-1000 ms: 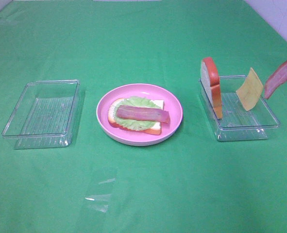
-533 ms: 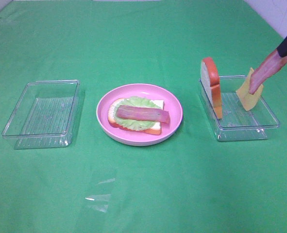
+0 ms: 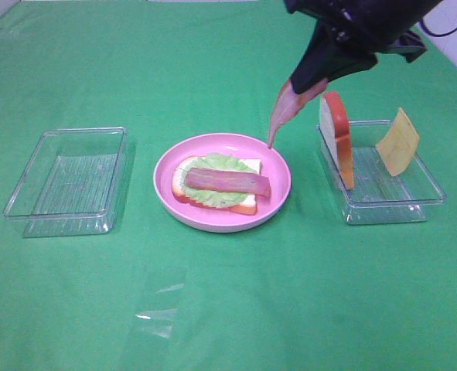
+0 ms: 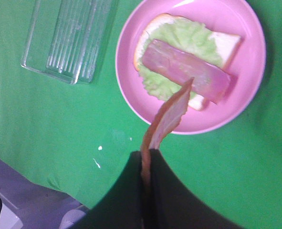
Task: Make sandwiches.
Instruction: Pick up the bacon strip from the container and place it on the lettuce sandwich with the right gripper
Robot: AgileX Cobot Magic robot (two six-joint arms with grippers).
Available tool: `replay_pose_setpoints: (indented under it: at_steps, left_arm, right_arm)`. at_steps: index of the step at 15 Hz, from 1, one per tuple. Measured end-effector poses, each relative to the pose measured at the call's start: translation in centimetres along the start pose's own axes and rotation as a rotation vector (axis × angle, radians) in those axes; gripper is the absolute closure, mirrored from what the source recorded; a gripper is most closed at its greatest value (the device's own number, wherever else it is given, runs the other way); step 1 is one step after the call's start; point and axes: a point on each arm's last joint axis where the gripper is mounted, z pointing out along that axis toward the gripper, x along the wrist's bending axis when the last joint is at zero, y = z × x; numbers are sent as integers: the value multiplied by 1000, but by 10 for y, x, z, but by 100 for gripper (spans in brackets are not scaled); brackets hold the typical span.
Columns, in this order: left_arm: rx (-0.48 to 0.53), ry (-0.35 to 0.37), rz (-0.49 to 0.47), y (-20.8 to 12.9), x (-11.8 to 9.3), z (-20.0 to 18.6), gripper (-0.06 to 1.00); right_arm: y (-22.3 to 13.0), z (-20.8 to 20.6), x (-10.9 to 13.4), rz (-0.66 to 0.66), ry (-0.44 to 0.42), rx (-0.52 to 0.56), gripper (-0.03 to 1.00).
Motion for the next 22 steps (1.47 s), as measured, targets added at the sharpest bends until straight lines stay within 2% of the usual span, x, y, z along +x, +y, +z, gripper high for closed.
replay_pose_setpoints:
  at_steps: [5,7,12,13,17,22]
  left_arm:
    - [0,0,2,0,0,0,-4]
    - [0,0,2,0,0,0,-4]
    - [0,0,2,0,0,0,-4]
    - [0,0,2,0,0,0,-4]
    - [0,0,2,0,0,0,-4]
    - [0,0,3,0,0,0,-4]
  right_arm:
    - [13,68,21,42,78,-54,94]
    - [17,98,23,71,80,-84,94]
    - [24,152,0,145,22,-142,94]
    - [21,164,-8,128,-14,-123,94]
    - [19,168,-20,73,-125,-108,94]
    - [13,164,-39,125,-342,-64,94]
